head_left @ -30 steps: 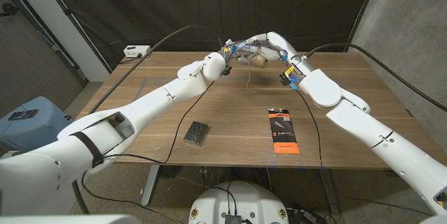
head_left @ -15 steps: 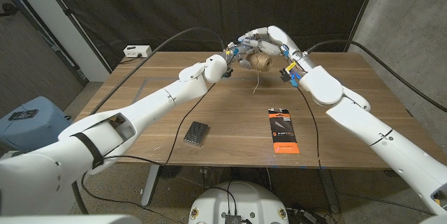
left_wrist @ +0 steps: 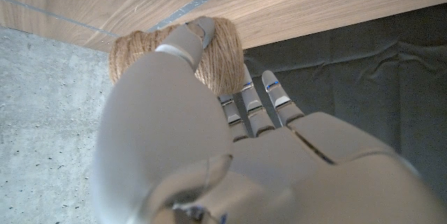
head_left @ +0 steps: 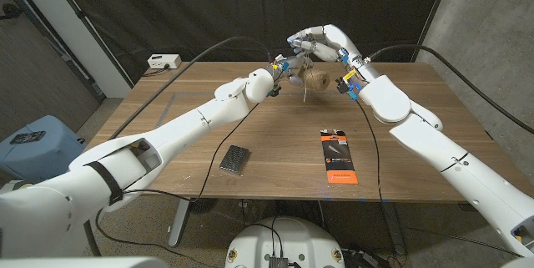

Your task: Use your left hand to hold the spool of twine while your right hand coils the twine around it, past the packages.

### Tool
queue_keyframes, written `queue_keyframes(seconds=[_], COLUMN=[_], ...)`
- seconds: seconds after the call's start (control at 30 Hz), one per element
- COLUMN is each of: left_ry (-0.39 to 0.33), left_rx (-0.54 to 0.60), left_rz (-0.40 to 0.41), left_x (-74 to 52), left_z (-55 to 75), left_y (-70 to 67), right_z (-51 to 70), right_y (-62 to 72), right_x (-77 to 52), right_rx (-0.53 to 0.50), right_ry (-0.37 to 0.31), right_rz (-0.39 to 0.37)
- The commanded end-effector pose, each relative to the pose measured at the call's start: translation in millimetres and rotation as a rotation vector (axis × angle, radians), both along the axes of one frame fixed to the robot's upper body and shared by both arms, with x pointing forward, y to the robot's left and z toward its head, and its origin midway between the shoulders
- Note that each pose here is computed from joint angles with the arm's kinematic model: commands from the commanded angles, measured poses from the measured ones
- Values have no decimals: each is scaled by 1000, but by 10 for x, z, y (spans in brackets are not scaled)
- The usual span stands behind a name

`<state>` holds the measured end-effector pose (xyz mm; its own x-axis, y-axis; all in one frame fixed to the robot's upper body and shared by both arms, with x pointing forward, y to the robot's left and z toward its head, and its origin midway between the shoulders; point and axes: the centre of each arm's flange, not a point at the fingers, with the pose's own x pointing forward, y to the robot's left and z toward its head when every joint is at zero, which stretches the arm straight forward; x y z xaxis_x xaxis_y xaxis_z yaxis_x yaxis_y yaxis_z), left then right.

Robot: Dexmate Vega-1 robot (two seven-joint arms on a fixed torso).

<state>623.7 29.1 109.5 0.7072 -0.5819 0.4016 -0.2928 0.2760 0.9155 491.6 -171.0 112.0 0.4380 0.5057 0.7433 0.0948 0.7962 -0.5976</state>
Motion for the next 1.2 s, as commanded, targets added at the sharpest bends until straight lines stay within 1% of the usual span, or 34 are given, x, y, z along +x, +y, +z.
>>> queue_keyframes(seconds=[0.03, 0.37, 0.67, 0.87, 1.03, 1.2], left_ry=[0, 2, 13, 14, 12, 6], left_rx=[29, 53, 66, 71, 74, 70], left_rz=[-33, -69, -78, -83, -95, -104], left_x=[-68, -106, -112, -122, -160, -199], left_z=[-74, -140, -180, -192, -199, -191], left_y=[-50, -91, -101, -103, -100, -90], right_z=[93, 202, 278, 317, 364, 387], right_y=[-80, -128, -201, -265, -325, -367], right_x=[55, 112, 160, 193, 215, 241], right_rx=[10, 2, 0, 8, 8, 7], right_ry=[-16, -33, -46, -52, -66, -68], right_rz=[-26, -52, -77, -94, -117, -133])
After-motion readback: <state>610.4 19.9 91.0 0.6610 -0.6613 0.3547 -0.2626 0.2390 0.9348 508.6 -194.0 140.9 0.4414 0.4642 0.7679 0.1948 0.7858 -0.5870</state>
